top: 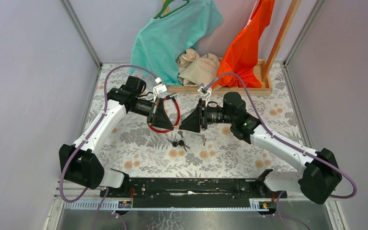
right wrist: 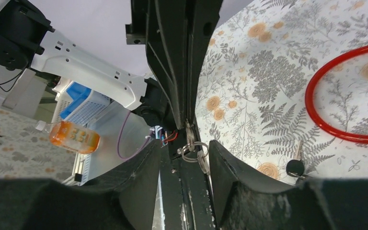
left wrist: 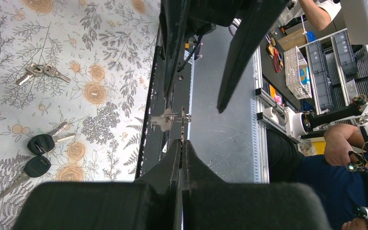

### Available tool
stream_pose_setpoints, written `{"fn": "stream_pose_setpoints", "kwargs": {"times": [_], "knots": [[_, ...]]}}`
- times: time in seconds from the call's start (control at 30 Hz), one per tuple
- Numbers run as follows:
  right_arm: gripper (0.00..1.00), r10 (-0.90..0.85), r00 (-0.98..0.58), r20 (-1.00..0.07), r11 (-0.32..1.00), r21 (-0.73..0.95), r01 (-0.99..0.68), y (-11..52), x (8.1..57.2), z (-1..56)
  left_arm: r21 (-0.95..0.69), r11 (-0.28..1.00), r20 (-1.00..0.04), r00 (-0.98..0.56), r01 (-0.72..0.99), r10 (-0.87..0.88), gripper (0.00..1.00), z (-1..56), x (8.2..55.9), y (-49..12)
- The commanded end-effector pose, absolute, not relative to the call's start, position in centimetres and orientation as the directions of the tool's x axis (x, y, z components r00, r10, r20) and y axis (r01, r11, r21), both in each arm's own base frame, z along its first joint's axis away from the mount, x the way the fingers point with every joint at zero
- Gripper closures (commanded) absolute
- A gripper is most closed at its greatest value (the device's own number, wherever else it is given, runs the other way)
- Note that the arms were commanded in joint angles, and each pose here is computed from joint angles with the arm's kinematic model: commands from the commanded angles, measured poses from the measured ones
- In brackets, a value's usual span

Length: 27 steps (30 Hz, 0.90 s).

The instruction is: Unlock with the key

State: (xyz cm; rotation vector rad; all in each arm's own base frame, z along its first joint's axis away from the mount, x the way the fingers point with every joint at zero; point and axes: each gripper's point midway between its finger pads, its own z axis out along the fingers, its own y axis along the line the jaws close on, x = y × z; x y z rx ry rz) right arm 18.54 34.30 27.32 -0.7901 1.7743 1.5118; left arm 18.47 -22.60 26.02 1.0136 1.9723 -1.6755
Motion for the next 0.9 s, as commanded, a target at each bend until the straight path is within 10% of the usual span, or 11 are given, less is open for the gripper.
{"fn": "stream_pose_setpoints", "kwargs": {"times": [0.0, 0.87], "knots": [[0.54, 0.033, -0.585, -0.81, 0.042, 0.586, -0.809, 34.9, 17.8, 29.4, -0.698, -0.018, -0.695, -0.67, 0.716, 0.261, 1.0, 28.4, 17.7, -22.8], [1.0, 0.072, -0.63, -0.773, -0.038, 0.629, -0.776, 34.8, 16.7, 29.6, -0.706, -0.046, -0.693, -0.676, 0.707, 0.249, 1.0, 29.1, 17.9, -23.0]]}}
